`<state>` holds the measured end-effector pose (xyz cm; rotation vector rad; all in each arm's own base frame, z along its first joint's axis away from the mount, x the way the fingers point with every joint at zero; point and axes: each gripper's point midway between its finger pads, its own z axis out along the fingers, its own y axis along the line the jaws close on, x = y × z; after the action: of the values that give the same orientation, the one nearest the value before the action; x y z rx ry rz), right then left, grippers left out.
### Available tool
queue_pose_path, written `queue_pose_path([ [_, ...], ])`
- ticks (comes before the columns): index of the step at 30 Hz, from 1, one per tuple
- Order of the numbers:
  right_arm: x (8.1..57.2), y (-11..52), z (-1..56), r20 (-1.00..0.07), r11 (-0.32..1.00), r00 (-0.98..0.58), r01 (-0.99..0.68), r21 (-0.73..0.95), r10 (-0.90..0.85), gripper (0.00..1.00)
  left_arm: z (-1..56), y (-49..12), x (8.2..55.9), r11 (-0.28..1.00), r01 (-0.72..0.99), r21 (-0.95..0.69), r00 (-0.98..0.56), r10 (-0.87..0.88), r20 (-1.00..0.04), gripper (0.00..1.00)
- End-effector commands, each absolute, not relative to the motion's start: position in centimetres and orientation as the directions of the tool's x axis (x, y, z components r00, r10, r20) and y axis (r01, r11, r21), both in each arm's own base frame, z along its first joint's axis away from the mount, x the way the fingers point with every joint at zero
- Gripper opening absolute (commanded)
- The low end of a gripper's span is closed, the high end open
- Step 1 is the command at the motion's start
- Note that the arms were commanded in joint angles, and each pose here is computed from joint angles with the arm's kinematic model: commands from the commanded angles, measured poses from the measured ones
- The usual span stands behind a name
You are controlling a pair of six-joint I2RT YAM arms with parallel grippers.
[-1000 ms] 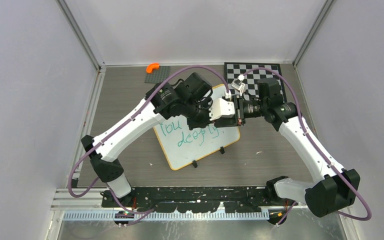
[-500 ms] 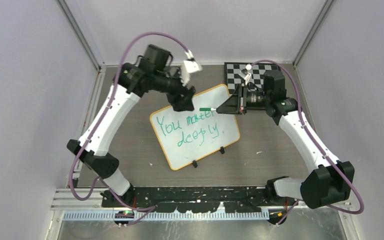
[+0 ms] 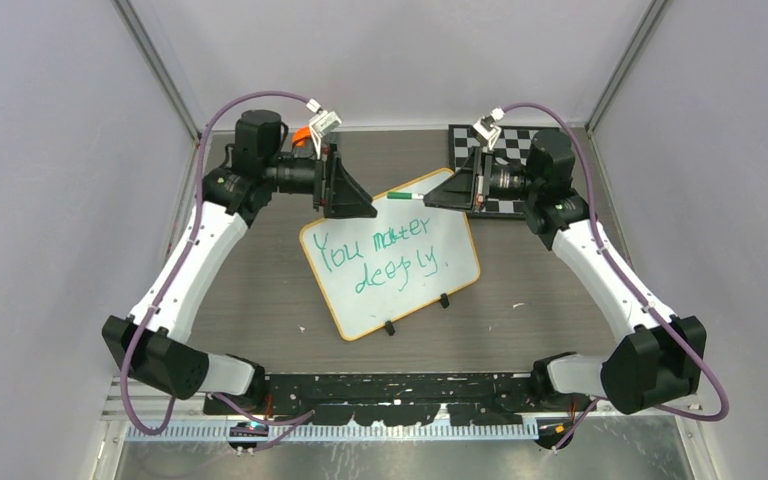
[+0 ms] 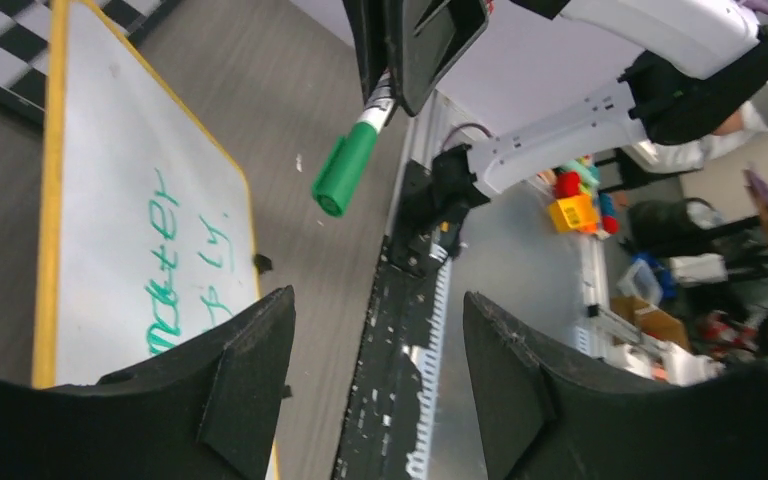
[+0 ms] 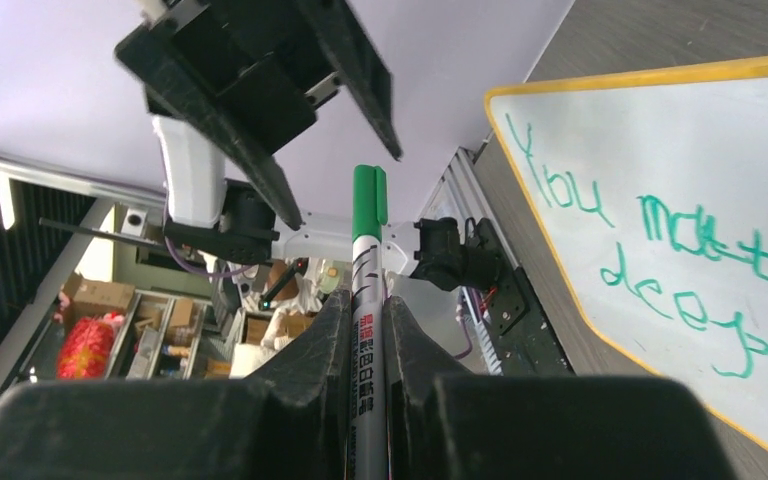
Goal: Write a sentence on the whiteboard
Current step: Close the whiteboard marker at the center of the board.
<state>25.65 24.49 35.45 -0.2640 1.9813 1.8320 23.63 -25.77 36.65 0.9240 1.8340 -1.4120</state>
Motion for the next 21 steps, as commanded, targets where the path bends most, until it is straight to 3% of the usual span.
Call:
queue_pose_path([
  [1,23.4,25.3,38.1,-0.512,0.054,-0.853,-0.51,0.859,0.103,0.0,39.5,-26.9,23.0,0.029,0.75,-0.661,-0.661,0.04,-0.749,0.63],
  [7,21.7,26.1,37.6,-0.537,0.076,-0.843,-0.534,0.842,0.034,0.0,40.2,-27.2,23.1,-0.009,0.698,-0.716,-0.716,-0.031,-0.698,0.64],
  [21,21.7,26.4,37.8,-0.547,0.085,-0.837,-0.543,0.835,0.028,0.0,37.9,-27.0,22.2,-0.007,0.657,-0.754,-0.754,0.0,-0.657,0.61],
])
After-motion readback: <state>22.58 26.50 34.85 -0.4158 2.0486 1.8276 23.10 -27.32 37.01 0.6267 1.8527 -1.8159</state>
